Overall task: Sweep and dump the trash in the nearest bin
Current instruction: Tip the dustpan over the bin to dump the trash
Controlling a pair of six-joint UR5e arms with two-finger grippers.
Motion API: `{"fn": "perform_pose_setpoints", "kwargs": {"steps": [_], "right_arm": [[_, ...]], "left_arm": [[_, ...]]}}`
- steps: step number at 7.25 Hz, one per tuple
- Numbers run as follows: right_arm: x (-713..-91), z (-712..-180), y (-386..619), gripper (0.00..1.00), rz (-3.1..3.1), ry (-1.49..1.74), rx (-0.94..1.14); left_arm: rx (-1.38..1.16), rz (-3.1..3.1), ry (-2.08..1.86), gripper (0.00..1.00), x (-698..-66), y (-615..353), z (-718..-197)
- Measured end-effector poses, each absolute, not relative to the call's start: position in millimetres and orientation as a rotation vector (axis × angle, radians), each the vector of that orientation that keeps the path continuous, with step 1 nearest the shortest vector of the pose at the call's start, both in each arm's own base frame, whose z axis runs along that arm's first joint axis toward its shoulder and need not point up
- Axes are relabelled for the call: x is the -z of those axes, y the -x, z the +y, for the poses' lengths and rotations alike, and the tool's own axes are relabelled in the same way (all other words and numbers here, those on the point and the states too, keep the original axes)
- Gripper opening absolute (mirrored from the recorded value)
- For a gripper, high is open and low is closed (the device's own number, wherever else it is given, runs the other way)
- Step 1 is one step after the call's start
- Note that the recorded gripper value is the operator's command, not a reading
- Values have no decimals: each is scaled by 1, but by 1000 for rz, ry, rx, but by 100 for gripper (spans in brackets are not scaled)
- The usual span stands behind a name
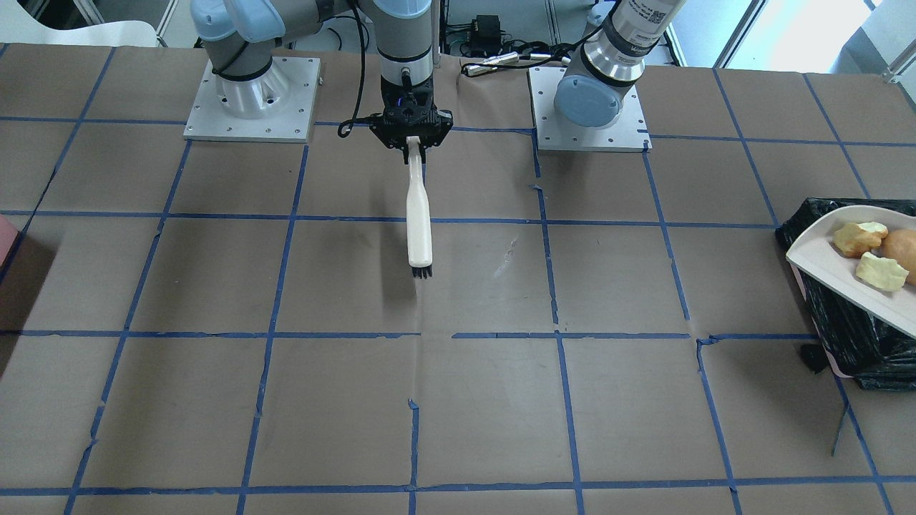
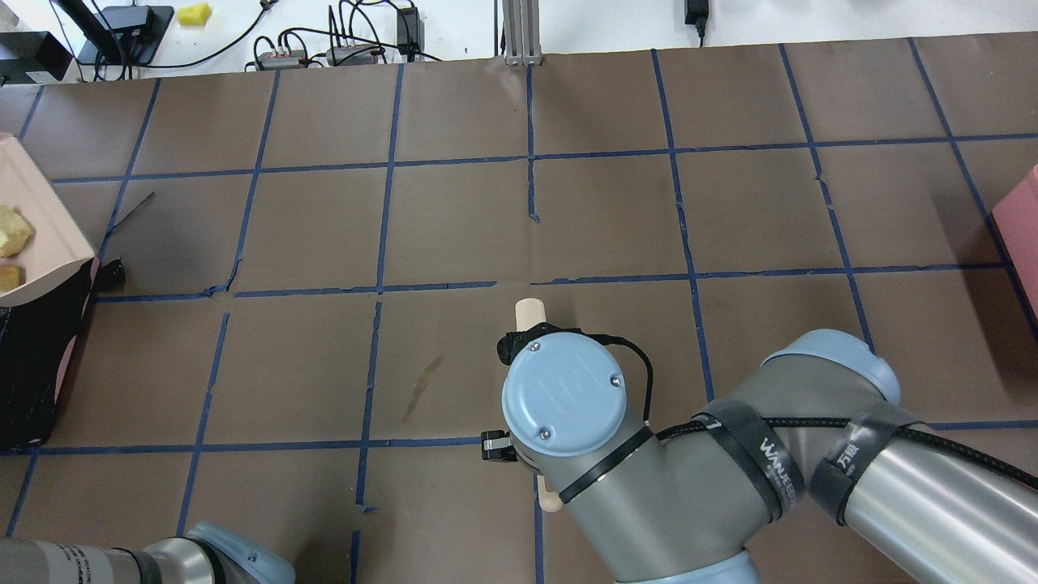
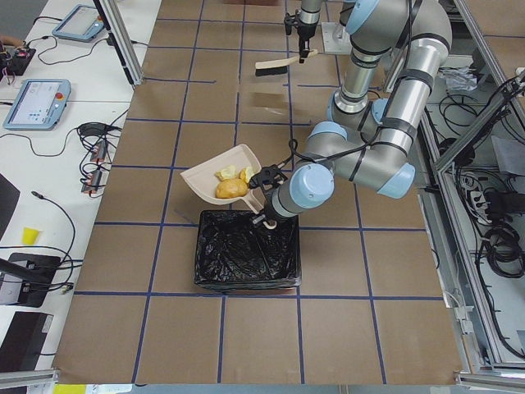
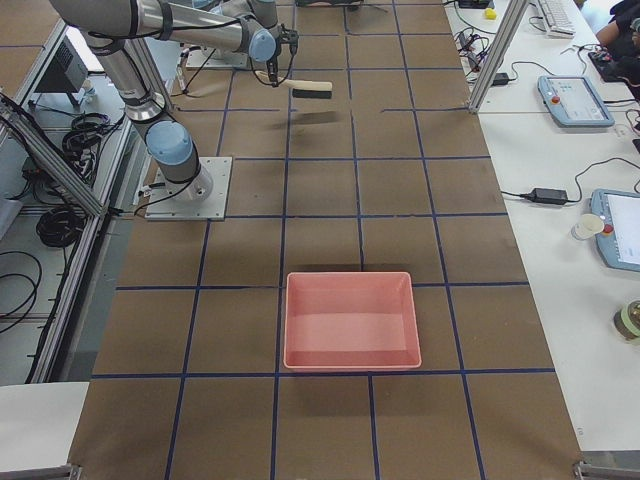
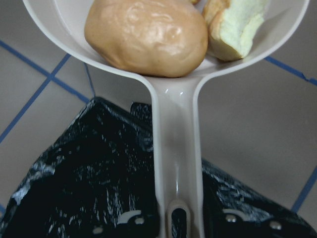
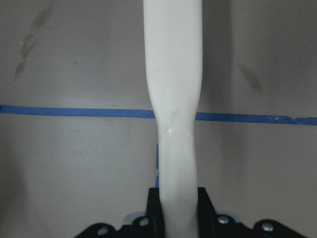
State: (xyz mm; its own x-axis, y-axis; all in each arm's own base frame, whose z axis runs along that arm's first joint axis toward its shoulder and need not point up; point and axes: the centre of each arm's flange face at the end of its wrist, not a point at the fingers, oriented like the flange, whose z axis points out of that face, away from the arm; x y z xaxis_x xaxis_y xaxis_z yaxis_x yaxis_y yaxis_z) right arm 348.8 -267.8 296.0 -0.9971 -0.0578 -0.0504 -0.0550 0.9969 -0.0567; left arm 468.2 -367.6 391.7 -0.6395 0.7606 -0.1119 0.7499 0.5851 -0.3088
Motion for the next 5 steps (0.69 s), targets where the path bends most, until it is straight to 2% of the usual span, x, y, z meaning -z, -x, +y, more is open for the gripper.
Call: {"fn": "perform_pose_setpoints", "kwargs": {"steps": [2,5], "right_arm": [[-284,-272,-350,11,3085,92,77],[-254,-284,-356,11,3109,101,50]], "left_arm": [[-455,-2855,1298,0,-407,-511,-325],[-256,-2971,1357,0,-431,-554,-309]]}}
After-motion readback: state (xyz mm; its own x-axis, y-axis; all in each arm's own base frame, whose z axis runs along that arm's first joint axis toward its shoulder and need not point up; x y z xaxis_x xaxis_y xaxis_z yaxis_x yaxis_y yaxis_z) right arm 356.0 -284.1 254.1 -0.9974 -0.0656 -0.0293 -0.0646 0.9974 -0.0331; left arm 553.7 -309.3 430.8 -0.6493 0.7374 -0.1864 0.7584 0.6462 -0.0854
